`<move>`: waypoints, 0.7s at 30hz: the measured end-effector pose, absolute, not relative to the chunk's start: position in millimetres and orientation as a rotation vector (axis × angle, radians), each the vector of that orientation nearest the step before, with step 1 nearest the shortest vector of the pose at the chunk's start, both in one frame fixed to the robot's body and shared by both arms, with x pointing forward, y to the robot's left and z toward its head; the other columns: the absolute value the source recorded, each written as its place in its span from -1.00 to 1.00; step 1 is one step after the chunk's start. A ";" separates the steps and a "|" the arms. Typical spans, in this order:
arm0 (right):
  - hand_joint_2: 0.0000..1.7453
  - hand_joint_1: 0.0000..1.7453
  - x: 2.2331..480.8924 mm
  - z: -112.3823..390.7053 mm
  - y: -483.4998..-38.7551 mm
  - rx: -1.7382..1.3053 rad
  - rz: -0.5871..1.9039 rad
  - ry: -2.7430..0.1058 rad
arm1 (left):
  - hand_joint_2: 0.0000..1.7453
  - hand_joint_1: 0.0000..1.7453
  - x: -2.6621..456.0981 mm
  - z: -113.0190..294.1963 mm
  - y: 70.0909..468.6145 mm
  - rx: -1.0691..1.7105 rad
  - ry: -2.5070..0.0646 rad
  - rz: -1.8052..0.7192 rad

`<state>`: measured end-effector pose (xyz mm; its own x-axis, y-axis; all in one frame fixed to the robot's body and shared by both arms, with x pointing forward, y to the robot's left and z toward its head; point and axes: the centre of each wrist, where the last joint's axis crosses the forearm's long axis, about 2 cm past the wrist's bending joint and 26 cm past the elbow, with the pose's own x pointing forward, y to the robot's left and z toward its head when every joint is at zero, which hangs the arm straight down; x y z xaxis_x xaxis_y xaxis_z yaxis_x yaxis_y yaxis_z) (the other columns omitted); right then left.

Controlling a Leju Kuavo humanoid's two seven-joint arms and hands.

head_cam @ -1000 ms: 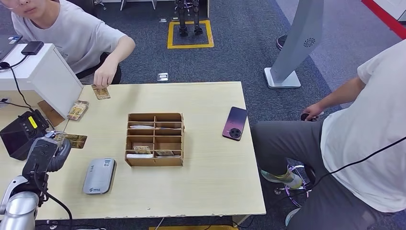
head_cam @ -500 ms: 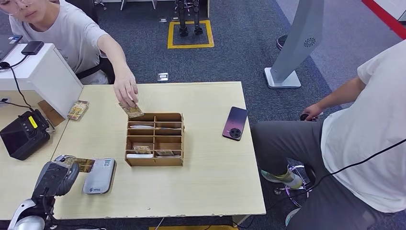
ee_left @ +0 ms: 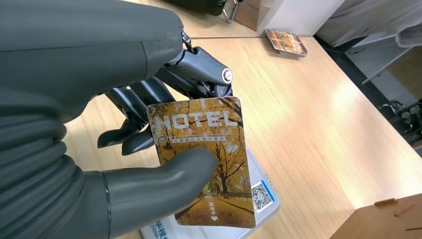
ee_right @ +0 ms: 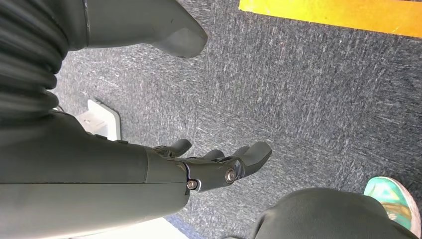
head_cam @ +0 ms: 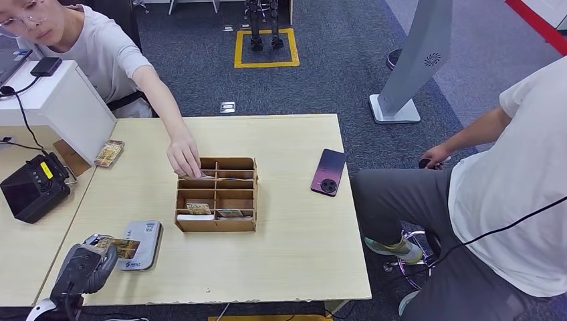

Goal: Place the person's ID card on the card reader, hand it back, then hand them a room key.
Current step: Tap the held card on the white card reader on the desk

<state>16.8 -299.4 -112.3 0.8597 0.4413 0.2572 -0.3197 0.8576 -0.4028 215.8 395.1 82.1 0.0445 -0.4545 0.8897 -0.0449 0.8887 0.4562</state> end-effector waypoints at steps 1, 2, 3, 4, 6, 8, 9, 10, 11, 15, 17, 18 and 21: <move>1.00 -1.00 16.8 -112.3 -299.4 -0.358 0.408 -0.353 | 1.00 1.00 215.3 81.6 394.3 0.414 -1.504 -0.324; 1.00 -1.00 16.7 -112.3 -299.4 -0.358 0.408 -0.354 | 1.00 1.00 215.1 81.2 393.8 0.417 -1.504 -0.321; 1.00 -1.00 16.7 -112.3 -299.4 -0.358 0.408 -0.356 | 1.00 1.00 214.9 81.1 393.5 0.418 -1.504 -0.318; 1.00 -1.00 16.7 -112.3 -299.4 -0.358 0.408 -0.357 | 1.00 1.00 214.8 80.9 393.1 0.418 -1.504 -0.316; 1.00 -1.00 16.7 -112.3 -299.4 -0.358 0.409 -0.359 | 1.00 1.00 214.7 80.5 392.2 0.418 -1.503 -0.313; 1.00 -1.00 16.7 -112.3 -299.4 -0.358 0.409 -0.360 | 1.00 1.00 214.6 80.2 391.3 0.416 -1.504 -0.310; 1.00 -1.00 16.7 -112.3 -299.4 -0.358 0.409 -0.360 | 1.00 1.00 214.6 80.1 391.0 0.415 -1.504 -0.309; 1.00 -1.00 16.7 -112.3 -299.4 -0.358 0.409 -0.360 | 1.00 1.00 214.6 80.0 390.8 0.415 -1.504 -0.308; 1.00 -1.00 16.7 -112.3 -299.4 -0.358 0.409 -0.360 | 1.00 1.00 214.5 80.0 390.6 0.415 -1.504 -0.307; 1.00 -1.00 16.7 -112.3 -299.4 -0.358 0.409 -0.361 | 1.00 1.00 214.5 79.6 389.5 0.413 -1.504 -0.303; 1.00 -1.00 16.8 -112.3 -299.4 -0.358 0.410 -0.361 | 1.00 1.00 214.4 79.4 389.0 0.412 -1.504 -0.300; 1.00 -1.00 16.8 -112.3 -299.4 -0.358 0.410 -0.361 | 1.00 1.00 214.5 79.3 388.6 0.411 -1.505 -0.298; 1.00 -1.00 16.9 -112.3 -299.4 -0.358 0.411 -0.360 | 1.00 1.00 214.5 78.2 386.3 0.412 -1.505 -0.283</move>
